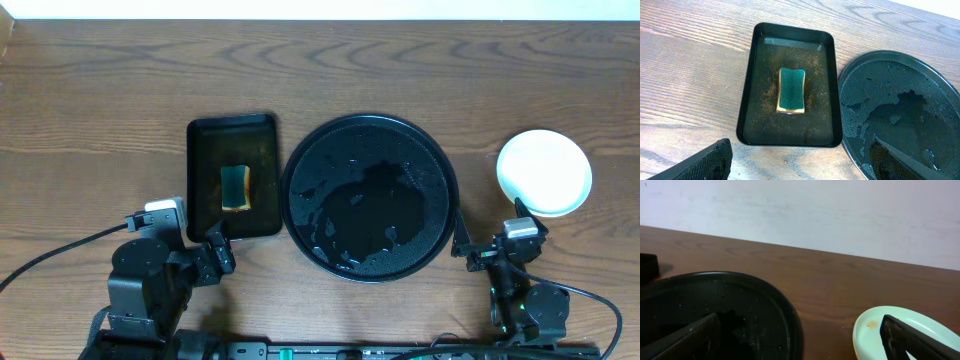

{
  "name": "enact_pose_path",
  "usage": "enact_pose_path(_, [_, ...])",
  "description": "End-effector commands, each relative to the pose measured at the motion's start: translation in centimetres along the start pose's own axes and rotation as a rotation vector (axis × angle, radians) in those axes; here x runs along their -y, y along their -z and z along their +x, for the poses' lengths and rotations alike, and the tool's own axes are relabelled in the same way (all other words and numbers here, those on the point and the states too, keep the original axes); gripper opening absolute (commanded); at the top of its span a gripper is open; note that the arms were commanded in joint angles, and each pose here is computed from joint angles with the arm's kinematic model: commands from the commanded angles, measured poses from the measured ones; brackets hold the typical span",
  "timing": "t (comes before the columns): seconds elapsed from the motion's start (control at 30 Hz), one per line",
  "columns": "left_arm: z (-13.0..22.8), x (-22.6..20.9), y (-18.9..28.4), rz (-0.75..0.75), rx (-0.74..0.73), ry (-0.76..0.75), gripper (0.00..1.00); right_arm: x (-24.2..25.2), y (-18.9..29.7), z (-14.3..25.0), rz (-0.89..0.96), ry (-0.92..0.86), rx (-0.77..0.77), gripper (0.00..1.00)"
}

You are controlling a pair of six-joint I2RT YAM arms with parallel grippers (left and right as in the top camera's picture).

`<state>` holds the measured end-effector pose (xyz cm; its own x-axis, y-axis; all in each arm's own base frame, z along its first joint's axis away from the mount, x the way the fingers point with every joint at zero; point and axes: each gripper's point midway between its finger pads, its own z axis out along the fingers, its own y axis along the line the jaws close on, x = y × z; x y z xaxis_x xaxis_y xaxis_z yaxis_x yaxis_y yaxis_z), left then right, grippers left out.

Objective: Clean dirty plates on tray and stack at the side

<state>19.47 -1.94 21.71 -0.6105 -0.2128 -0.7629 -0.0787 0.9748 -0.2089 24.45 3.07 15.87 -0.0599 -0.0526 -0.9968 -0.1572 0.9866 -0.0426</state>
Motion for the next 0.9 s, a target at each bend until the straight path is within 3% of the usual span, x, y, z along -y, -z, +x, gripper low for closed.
enact_pose_path(0.0, [-0.1, -0.2, 0.0, -0.012, 0.005, -0.003, 0.88, -0.4, 0.0, 0.0, -0.02, 0.016, 0.003, 0.99])
enact_pose_path(0.63, [0.3, -0.7, 0.0, -0.031, -0.008, -0.006, 0.88, -0.4, 0.0, 0.0, -0.02, 0.016, 0.003, 0.99])
enact_pose_path(0.87, [1.1, -1.8, -0.4, -0.053, 0.049, 0.022, 0.88, -0.4, 0.0, 0.0, -0.02, 0.016, 0.003, 0.99])
